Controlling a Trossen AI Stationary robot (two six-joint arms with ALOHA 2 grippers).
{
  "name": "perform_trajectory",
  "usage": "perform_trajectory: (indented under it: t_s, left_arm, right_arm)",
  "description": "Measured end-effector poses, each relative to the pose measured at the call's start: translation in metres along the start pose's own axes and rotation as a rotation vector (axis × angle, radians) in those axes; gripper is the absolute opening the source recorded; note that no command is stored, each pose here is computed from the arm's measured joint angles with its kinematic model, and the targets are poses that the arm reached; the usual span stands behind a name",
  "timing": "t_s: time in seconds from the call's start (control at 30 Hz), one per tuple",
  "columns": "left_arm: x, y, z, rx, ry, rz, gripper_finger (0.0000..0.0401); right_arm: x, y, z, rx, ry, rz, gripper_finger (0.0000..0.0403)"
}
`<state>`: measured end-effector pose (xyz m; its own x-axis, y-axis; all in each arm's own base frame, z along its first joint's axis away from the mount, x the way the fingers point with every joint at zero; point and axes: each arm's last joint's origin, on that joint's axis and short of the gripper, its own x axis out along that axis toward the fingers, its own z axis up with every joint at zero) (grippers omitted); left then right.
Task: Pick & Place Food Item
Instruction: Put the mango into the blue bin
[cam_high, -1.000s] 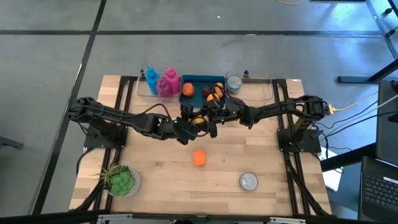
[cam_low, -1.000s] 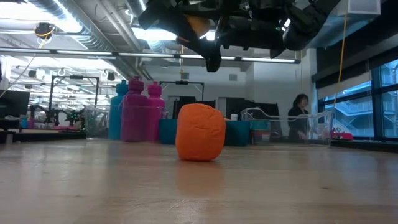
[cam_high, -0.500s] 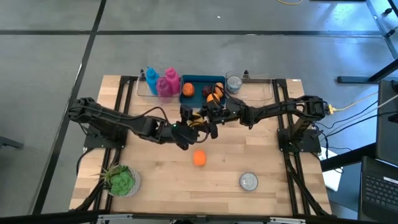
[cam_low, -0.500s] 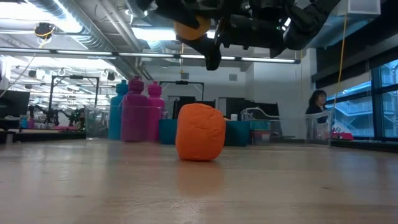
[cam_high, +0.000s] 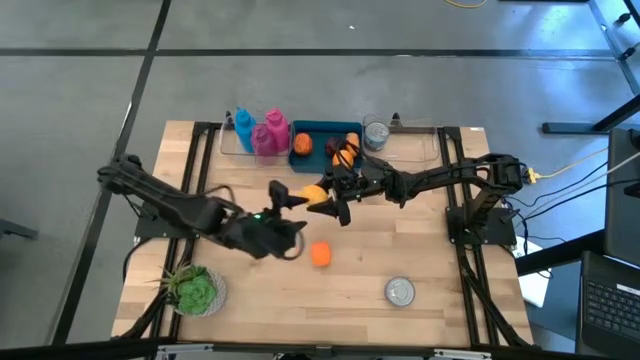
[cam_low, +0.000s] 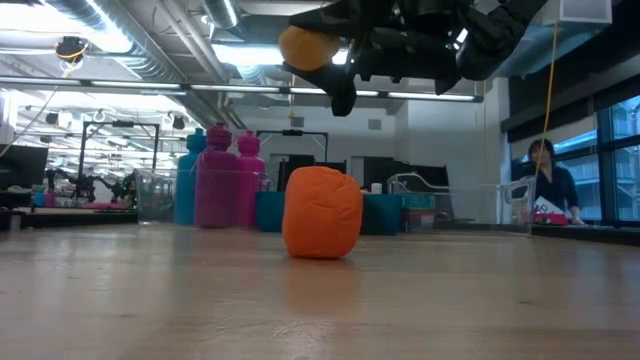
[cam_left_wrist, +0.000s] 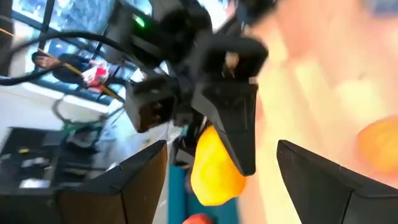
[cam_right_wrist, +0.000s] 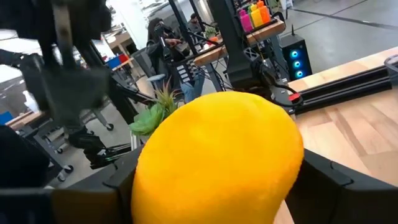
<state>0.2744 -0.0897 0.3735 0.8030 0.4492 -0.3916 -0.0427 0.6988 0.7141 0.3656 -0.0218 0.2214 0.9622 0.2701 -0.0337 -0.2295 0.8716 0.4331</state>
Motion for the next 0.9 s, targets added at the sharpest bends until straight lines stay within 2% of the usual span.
perform_trajectory:
  t_s: [0.13,0.3,0.47,0.67,0.9]
  left_arm:
    - [-0.03,0.017,-0.002,-0.126,-0.111,-0.064,0.0292]
    - [-0.063,0.041,-0.01,-0.277,-0.282,-0.229,0.0292]
    - [-0.08,0.051,-0.026,-0.338,-0.445,-0.323,0.0292]
    - [-0.082,0.05,-0.064,-0.417,-0.551,-0.273,0.0292]
    - [-0.061,0.03,-0.118,-0.525,-0.619,-0.162,0.0292]
  right_arm:
    - [0.0,0.0,0.0,-0.013,0.002,-0.001,0.0279]
    - [0.0,0.0,-0.001,-0.034,0.006,-0.004,0.0279]
    - [-0.001,-0.002,0.0,-0.056,0.004,-0.007,0.0279]
    - [-0.007,-0.011,0.006,-0.049,0.015,-0.012,0.0279]
    - [-0.022,-0.017,0.022,-0.071,0.028,-0.093,0.0279]
